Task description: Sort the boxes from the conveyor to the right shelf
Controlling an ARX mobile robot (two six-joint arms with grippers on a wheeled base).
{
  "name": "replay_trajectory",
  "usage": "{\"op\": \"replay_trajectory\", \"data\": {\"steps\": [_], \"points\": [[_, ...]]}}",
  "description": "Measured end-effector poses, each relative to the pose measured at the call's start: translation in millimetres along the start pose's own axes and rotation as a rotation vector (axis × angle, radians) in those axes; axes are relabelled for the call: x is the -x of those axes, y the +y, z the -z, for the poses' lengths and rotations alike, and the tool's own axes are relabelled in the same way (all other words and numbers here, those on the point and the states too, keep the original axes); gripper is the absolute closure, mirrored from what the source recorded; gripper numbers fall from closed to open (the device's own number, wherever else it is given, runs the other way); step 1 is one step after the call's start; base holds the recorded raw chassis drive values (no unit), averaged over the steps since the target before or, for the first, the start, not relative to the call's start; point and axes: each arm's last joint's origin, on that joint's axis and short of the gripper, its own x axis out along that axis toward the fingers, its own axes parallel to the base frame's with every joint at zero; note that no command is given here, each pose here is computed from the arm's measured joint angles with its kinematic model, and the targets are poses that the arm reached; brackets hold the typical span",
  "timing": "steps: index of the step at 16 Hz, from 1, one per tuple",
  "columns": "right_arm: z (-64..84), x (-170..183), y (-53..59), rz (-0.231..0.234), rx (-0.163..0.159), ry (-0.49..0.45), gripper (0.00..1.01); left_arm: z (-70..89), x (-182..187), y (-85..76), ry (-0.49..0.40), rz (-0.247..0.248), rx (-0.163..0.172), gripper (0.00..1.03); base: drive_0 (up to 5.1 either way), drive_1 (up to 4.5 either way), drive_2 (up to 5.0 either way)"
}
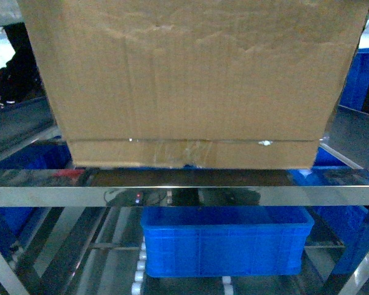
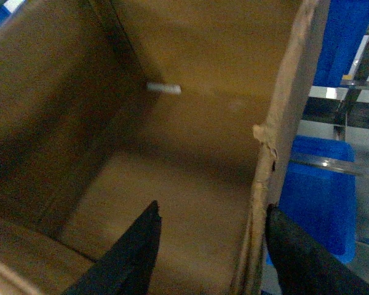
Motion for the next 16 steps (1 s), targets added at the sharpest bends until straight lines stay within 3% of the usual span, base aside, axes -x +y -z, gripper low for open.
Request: {"op": "replay_trajectory", "data": {"steps": [4, 5, 7, 8, 10, 11, 14, 16], "points": [[-1.3, 0, 2.8, -0.023, 0.002, -0.006, 0.08, -0.9, 1, -4.2, -0.004, 0.025, 0.0, 0.18, 0.0, 0.0, 0.0], [-1.1, 0, 2.8, -0.023, -0.001, -0.002, 0.01, -0.9, 1, -4.2, -0.005, 0.025, 0.0, 0.05, 0.0, 0.0, 0.0], [-5.0, 0, 3.5, -0.037, 0.015, -0.042, 0.03, -1.2, 1, -4.0, -0.007, 0.023, 0.002, 0.05, 0.0, 0.0, 0.0], [-9.2, 1, 5.5, -0.071, 0.039, -0.101, 0.03, -4.7, 2, -4.3, -0.044, 0.022, 0.015, 0.05, 0.0, 0.0, 0.0], [-9.4, 7, 13.7, -0.105, 0.05, -0.127, 0.03, -6.8, 18, -1.8, -0.071, 0.022, 0.037, 0.05, 0.0, 0.0, 0.0], [-6.1, 11, 18.0, -0.116, 0.046, -0.114, 0.03, -8.6, 29, 0.1, -0.082, 0.018, 0.047, 0.05, 0.0, 0.0, 0.0], [13.7, 40, 34.7, -0.143, 0.021, -0.047, 0.03, 10.3, 69, 10.6, -0.087, -0.014, 0.087, 0.05, 0.0, 0.0, 0.0], [30.7, 61, 36.4, -0.117, 0.005, -0.019, 0.03, 29.6, 98, 27.0, -0.087, -0.062, 0.09, 0.05, 0.0, 0.0, 0.0]]}}
